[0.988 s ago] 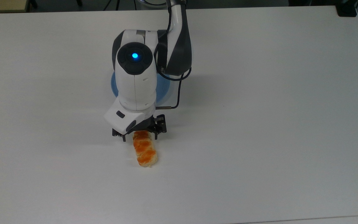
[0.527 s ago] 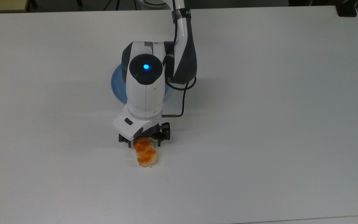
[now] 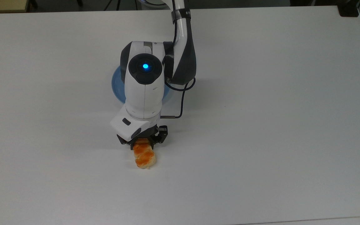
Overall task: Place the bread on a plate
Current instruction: 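Lower the gripper onto the bread roll and close on it, then lift the bread roll and carry it over the blue plate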
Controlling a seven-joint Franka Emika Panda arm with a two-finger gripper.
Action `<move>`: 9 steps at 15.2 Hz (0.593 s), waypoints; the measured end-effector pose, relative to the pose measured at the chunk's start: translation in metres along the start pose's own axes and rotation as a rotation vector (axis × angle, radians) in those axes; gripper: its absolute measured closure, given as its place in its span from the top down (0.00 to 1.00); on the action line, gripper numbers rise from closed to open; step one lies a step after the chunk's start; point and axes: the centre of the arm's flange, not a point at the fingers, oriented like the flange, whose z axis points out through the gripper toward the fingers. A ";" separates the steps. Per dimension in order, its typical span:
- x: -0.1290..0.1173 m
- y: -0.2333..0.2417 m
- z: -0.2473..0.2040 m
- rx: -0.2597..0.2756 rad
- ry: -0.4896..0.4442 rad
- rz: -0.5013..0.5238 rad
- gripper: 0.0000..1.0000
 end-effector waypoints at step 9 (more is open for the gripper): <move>0.008 0.017 -0.078 -0.012 0.065 0.021 0.61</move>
